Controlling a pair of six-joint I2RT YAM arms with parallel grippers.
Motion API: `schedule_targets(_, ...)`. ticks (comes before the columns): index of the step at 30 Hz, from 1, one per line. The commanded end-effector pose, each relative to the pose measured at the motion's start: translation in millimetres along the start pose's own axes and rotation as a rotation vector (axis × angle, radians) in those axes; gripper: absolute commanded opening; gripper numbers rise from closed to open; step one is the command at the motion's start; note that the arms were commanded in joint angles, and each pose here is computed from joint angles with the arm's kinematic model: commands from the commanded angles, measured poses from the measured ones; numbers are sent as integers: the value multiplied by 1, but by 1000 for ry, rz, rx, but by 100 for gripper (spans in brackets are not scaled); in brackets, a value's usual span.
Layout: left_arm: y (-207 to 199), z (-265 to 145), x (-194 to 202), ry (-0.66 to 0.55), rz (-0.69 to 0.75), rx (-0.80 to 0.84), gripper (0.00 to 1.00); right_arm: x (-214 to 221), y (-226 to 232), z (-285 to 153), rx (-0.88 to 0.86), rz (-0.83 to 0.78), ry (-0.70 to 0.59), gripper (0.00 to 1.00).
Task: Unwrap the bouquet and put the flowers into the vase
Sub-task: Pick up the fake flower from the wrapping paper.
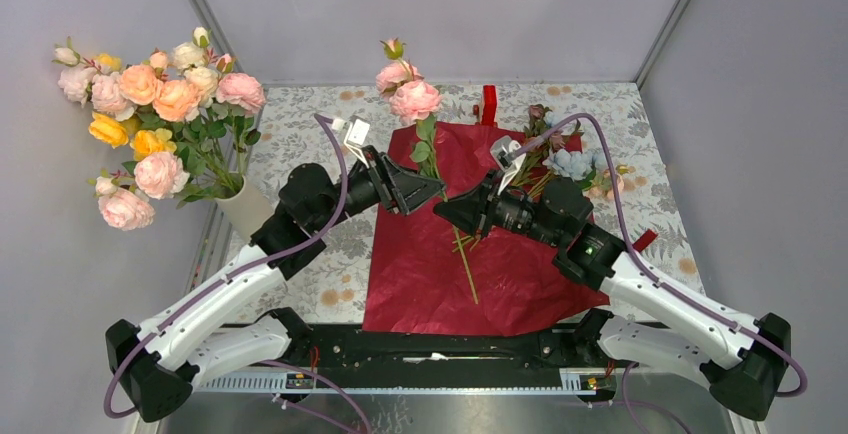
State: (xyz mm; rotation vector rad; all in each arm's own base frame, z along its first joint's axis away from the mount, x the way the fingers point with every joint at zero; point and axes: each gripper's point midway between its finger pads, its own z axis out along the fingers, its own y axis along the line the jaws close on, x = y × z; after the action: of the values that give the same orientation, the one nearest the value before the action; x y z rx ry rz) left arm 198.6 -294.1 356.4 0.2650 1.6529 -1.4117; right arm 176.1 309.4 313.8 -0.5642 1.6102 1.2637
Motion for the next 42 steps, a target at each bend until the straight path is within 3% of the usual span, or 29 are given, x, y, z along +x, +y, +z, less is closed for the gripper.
schedule_targets(1, -22, -1, -31, -94, 14, 62, 66, -19, 19, 3, -56, -63, -16, 0)
schedule_targets(8, -24, -8, -39, -111, 27, 52, 63, -7, 19, 8, -70, -61, 43, 0)
schedule_targets(12, -22, -10, -44, -130, 29, 47, 56, -4, 21, 9, -77, -58, 57, 0)
schedule_targets(23, -18, -6, -45, -112, 34, 47, 1, 6, 24, 6, -81, -70, 111, 0)
schedule_targets(25, -17, -6, -44, -107, 47, 47, 0, 8, 20, 5, -59, -64, 111, 2)
schedule_targets(30, -11, -10, -42, -89, 129, 12, 0, 3, -1, -3, 74, -46, 61, 31)
schedule_targets(32, -6, -16, -46, -97, 191, -26, 0, -1, -11, -10, 139, -43, 32, 51)
schedule_targets(35, 2, -34, -57, -124, 308, -123, 0, -10, -19, -26, 205, -47, -24, 71)
schedule_targets(38, 17, -59, -68, -125, 445, -265, 0, -15, -31, -41, 279, -65, -78, 87)
schedule_targets(42, 35, -103, -101, -181, 588, -519, 0, -15, -57, -67, 421, -88, -157, 99)
